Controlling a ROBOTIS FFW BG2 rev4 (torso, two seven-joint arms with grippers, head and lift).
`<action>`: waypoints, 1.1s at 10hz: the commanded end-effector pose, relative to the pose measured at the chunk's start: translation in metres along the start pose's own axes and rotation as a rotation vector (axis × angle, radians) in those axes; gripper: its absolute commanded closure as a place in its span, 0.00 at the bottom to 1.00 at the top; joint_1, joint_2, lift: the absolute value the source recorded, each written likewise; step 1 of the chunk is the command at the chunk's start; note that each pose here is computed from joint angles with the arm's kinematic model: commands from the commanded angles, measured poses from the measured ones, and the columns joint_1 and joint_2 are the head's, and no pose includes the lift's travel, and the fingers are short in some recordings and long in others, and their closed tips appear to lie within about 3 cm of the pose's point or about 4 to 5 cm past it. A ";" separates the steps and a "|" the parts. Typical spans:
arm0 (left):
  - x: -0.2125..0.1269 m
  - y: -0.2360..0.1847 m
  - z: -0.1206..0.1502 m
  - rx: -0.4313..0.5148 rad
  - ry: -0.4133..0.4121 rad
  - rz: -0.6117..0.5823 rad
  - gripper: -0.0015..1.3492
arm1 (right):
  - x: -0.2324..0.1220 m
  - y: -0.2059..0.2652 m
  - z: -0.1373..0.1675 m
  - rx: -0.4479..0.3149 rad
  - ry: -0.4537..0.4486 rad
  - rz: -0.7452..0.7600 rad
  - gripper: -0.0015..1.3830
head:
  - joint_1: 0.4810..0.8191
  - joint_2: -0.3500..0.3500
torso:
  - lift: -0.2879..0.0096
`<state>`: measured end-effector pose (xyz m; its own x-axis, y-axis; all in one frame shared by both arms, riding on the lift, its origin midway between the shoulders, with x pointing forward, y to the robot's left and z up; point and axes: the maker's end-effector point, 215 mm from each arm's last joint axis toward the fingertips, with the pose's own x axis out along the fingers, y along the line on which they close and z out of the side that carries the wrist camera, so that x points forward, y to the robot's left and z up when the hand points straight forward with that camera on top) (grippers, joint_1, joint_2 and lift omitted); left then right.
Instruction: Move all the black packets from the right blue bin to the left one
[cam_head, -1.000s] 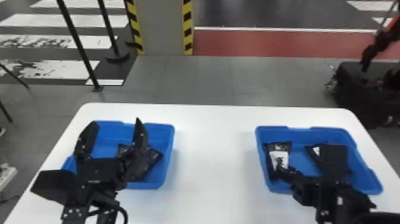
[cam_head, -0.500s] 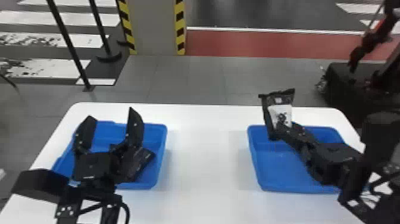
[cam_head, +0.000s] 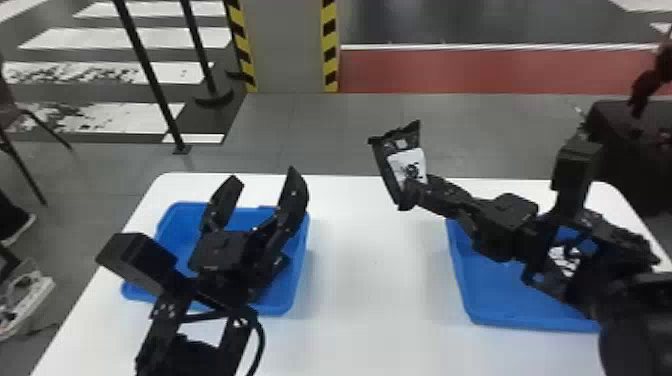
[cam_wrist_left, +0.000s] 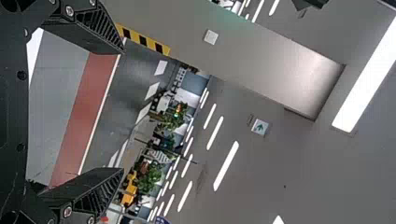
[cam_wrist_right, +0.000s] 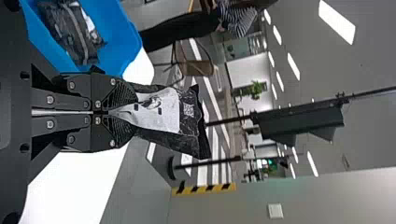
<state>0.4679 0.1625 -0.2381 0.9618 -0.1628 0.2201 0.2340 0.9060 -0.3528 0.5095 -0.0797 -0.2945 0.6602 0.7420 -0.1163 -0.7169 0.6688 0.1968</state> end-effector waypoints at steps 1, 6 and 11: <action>0.007 -0.010 -0.003 0.002 0.033 -0.029 0.11 | 0.023 0.007 -0.008 0.047 0.014 0.101 0.84 | 0.63 0.63 | 0.60; 0.016 -0.013 -0.019 0.067 0.115 -0.069 0.11 | 0.057 0.081 -0.001 0.079 0.028 0.349 0.84 | 0.61 0.71 | 0.60; 0.016 -0.023 -0.041 0.038 0.186 -0.090 0.11 | 0.078 0.092 0.018 0.049 0.006 0.402 0.84 | 0.63 0.77 | 0.60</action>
<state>0.4827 0.1262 -0.2596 0.9493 -0.3000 0.0941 0.3143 0.9006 -0.3001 0.4959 0.0356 -0.2737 0.3307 0.9431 -0.0343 -0.9008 0.3263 0.2865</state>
